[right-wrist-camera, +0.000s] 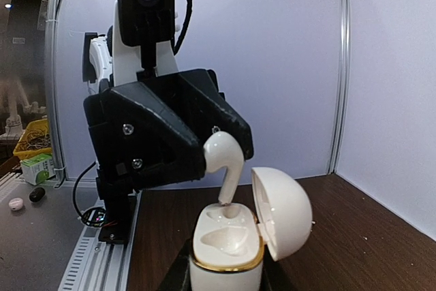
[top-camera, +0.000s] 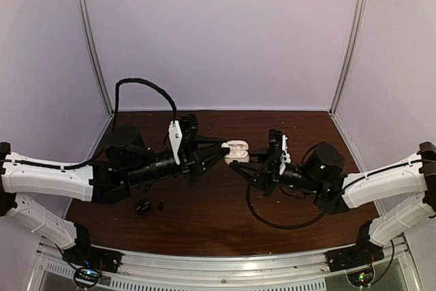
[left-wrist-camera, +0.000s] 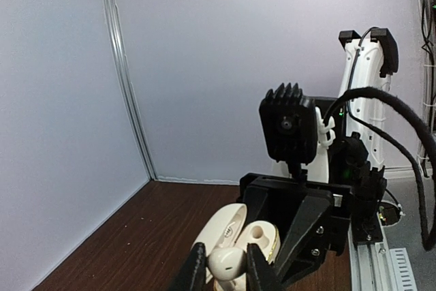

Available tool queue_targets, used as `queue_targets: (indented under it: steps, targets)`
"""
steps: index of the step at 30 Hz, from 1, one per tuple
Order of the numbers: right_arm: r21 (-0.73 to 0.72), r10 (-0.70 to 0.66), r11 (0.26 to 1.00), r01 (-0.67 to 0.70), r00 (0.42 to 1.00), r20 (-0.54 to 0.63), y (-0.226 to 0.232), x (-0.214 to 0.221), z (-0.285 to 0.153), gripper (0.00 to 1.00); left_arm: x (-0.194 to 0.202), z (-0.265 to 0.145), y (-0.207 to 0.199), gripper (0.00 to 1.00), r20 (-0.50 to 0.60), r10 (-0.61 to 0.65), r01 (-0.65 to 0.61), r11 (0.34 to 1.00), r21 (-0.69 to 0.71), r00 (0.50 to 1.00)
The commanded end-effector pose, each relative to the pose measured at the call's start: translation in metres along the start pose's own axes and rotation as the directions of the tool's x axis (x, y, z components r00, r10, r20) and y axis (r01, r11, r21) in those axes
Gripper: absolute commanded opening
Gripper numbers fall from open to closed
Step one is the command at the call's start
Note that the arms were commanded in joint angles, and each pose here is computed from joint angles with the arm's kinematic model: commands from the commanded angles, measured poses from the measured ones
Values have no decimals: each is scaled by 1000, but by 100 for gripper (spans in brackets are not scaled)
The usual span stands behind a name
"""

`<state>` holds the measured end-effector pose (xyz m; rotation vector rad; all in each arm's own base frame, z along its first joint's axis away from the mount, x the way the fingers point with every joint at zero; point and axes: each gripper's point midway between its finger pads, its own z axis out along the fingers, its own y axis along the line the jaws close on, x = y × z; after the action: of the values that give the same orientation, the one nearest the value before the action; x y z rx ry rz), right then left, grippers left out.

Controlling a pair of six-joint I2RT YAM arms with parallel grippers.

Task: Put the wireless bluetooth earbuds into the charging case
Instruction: Insert the left earbud into the left side groove of the charging case.

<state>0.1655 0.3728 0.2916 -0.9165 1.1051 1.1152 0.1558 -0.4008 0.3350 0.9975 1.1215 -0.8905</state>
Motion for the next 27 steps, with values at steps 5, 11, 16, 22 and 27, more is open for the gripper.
queue_targets:
  steps: [5, 11, 16, 22, 27]
  targets:
    - [-34, -16, 999, 17, 999, 44, 8, -19, 7, 0, -25, 4, -2, 19, 80, 23, -24, 1000, 14, 997]
    - [-51, -8, 999, 11, 998, 67, 12, -26, 6, 0, -18, 4, 0, 19, 62, 28, -28, 1000, 2, 998]
    - [-46, -8, 999, 11, 997, 76, 12, -30, 4, 0, -13, 3, -1, 19, 47, 28, -28, 1000, 4, 998]
    - [-15, 1, 1000, 0, 995, 100, 7, -38, 3, 0, -9, 4, -4, 19, 39, 21, -22, 1000, 16, 999]
    - [-1, 5, 1000, -5, 993, 121, 4, -46, 4, 0, -5, 6, -7, 19, 29, 21, -22, 999, 25, 999]
